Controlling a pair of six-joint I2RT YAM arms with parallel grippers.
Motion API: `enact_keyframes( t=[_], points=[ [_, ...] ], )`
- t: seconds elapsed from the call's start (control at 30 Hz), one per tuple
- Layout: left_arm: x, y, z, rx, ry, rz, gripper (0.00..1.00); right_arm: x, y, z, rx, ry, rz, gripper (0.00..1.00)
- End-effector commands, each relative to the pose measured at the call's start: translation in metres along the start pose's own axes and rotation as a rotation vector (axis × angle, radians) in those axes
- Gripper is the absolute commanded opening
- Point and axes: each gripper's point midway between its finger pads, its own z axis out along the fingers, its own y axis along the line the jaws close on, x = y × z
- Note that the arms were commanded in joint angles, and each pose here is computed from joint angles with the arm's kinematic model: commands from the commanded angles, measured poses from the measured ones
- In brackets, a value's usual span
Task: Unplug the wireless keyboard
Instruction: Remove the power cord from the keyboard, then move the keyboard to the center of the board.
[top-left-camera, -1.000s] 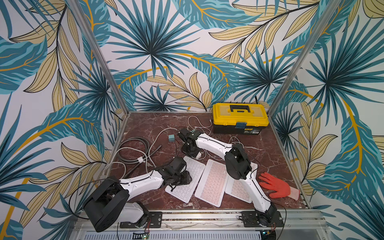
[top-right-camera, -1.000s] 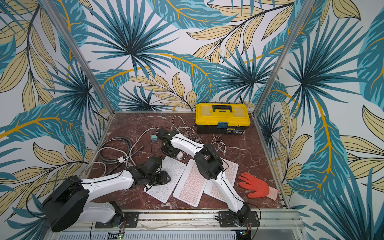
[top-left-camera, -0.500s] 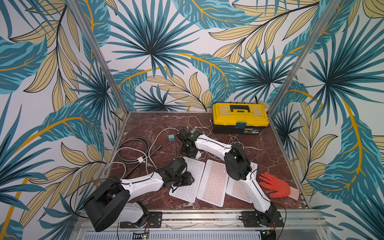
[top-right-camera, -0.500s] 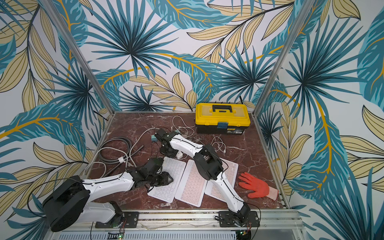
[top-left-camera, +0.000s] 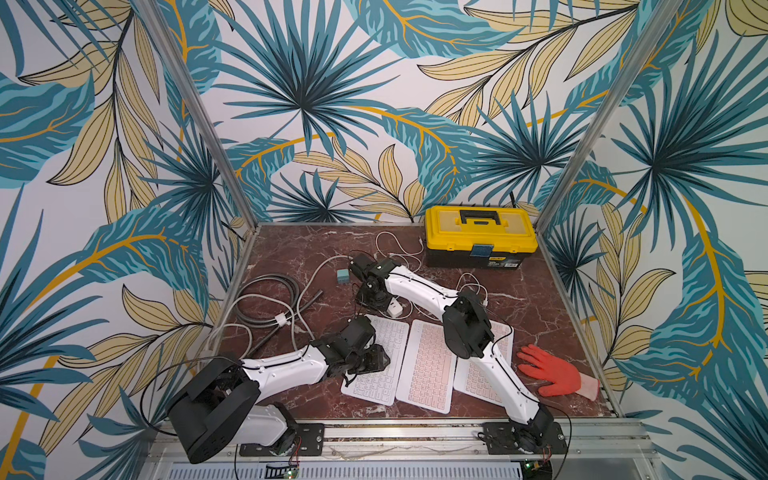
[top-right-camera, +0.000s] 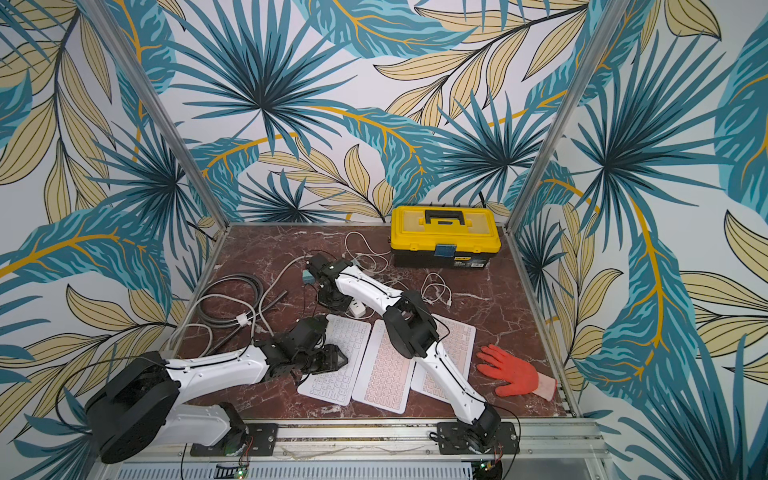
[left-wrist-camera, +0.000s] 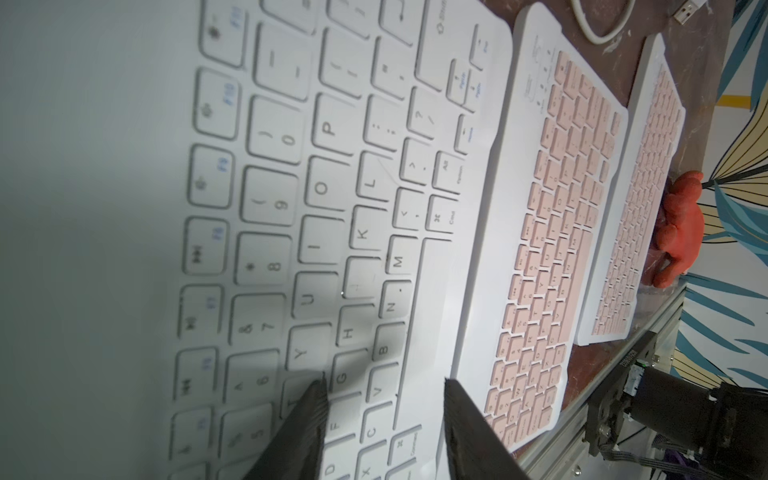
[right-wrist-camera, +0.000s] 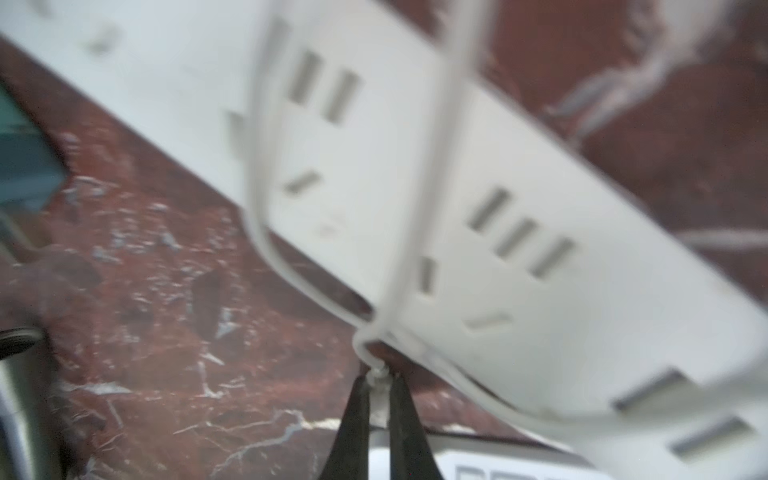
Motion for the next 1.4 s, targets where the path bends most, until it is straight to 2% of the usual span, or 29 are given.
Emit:
enact_keyframes(
  t=[0.0, 0.1, 0.3, 0.47, 0.7, 1.03, 1.37],
  points=[
    [0.134, 0.133, -0.022, -0.470, 0.456, -0.185, 0.48, -0.015, 0.008, 0.027, -0.031, -0.069, -0.254, 0.03],
    [0.135, 0.133, -0.022, -0.470, 0.464, -0.188, 0.48, -0.012, 0.017, 0.022, -0.070, -0.080, -0.349, 0.03],
    [0.132, 0.135, -0.022, -0.475, 0.444, -0.205, 0.49, -0.007, 0.021, 0.014, -0.108, -0.058, -0.286, 0.03],
    [0.118, 0.141, -0.026, -0.472, 0.348, -0.339, 0.50, -0.024, 0.030, -0.017, -0.146, -0.131, -0.310, 0.05],
    [0.085, 0.139, -0.032, -0.436, 0.239, -0.423, 0.50, -0.053, 0.003, -0.038, -0.149, -0.186, -0.259, 0.06],
    [0.026, 0.123, -0.027, -0.423, 0.161, -0.385, 0.49, -0.060, 0.006, -0.067, -0.299, -0.178, -0.256, 0.06],
    [-0.032, 0.103, -0.030, -0.363, 0.077, -0.322, 0.51, -0.102, -0.038, -0.098, -0.249, -0.270, -0.215, 0.07]
  ],
)
